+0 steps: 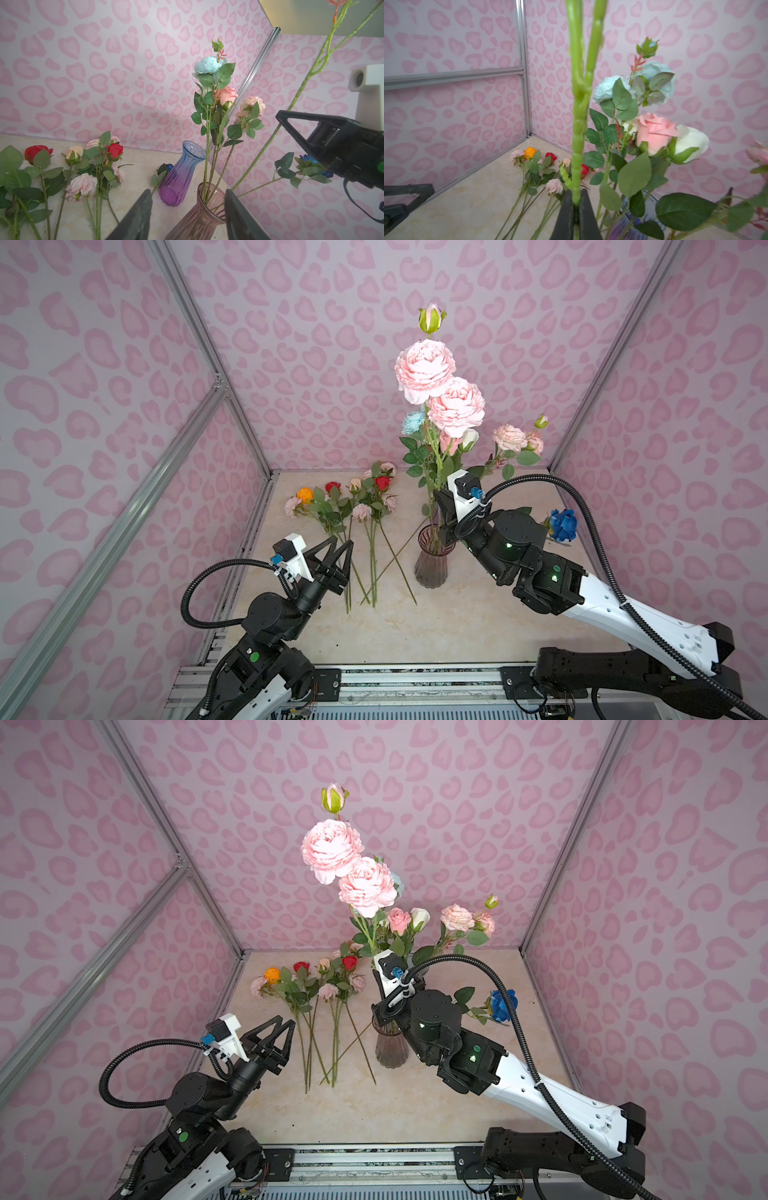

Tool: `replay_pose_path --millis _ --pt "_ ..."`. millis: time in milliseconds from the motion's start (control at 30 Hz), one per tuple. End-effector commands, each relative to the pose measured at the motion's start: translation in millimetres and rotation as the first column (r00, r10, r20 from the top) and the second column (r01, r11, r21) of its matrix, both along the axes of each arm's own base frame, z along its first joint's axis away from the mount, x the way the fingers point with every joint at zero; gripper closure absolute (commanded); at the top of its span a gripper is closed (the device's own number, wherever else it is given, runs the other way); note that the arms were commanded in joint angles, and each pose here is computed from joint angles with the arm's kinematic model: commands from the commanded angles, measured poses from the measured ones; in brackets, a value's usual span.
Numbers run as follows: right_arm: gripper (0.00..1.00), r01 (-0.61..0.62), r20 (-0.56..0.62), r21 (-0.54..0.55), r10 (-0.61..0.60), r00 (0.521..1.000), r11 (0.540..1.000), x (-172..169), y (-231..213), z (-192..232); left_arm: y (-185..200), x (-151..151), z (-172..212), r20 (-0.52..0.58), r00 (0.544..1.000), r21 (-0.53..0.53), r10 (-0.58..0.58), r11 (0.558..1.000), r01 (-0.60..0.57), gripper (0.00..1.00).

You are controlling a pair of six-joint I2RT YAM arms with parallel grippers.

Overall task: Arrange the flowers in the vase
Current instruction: 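Carry the large pink rose with right gripper toward the vase while left gripper releases, then lower the large pink rose stem into the mauve vase with right gripper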

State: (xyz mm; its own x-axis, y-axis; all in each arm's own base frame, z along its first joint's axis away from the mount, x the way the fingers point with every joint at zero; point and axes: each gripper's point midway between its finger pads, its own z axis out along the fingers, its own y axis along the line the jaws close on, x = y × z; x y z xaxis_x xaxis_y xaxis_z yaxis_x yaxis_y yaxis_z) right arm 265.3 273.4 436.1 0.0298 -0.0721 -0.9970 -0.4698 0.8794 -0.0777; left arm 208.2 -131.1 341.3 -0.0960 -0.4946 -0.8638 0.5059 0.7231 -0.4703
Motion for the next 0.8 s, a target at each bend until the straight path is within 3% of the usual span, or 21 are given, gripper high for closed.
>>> replay_pose_path --millis 0,767 --pt "1.00 0.071 0.014 0.032 -0.072 0.997 0.997 14.9 -14.4 0.0 3.7 2.7 -4.3 -0.014 1.000 0.005 0.026 1.000 -0.026 0.43" --pt "1.00 0.085 -0.196 0.022 -0.079 0.977 0.996 23.3 -14.1 -111.3 0.8 13.3 -28.1 -0.080 0.996 0.026 0.049 0.999 -0.047 0.43"
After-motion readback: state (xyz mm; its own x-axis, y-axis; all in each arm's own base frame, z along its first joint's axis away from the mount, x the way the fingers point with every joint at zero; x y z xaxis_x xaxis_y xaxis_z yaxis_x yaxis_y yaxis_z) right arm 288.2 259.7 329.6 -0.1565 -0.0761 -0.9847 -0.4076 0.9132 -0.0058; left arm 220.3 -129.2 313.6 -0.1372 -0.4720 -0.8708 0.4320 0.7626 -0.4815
